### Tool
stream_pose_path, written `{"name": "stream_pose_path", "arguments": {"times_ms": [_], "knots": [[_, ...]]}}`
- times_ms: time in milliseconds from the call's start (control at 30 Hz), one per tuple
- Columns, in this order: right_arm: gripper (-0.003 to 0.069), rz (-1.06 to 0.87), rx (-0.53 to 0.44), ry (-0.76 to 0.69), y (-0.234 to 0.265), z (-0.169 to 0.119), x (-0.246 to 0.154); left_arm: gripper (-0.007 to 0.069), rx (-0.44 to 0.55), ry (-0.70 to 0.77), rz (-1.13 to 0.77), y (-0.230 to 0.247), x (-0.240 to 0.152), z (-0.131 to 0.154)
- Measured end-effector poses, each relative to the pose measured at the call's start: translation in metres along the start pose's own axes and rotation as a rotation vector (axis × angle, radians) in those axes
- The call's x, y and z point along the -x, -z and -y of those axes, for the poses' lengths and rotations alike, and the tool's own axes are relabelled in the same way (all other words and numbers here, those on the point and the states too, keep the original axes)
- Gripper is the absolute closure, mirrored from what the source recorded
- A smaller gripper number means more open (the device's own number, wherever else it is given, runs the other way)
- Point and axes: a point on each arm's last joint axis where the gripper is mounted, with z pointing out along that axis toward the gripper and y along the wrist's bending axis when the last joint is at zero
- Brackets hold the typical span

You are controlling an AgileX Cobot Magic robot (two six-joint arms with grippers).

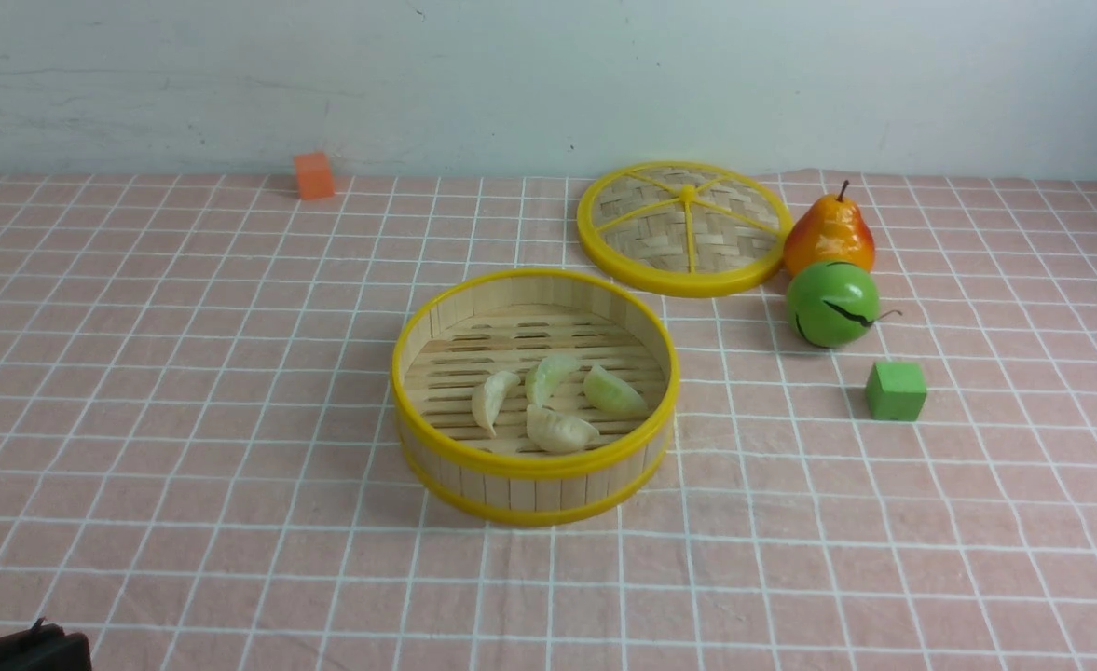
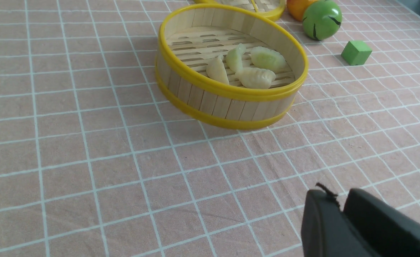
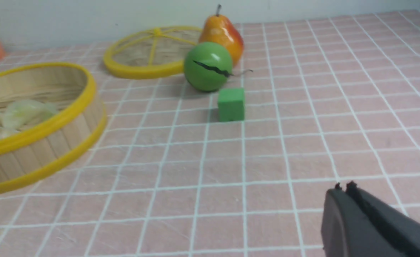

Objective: Put the dumplings into the steamer on the table with the pink tablecloth.

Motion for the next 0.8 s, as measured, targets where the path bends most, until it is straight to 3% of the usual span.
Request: {"name": "stream_pose_path", "arguments": {"times_ms": [200, 800], "knots": [[0.068, -0.075, -0.055, -0.015, -0.002, 0.006, -0.021, 0.0534, 0.0, 0.0, 0.0, 0.0, 0.0, 0.0], [0.0677, -0.086, -0.057, -0.016, -0.002, 0.006, -0.022, 0.0515, 0.0, 0.0, 0.001, 0.0, 0.0, 0.0]]}}
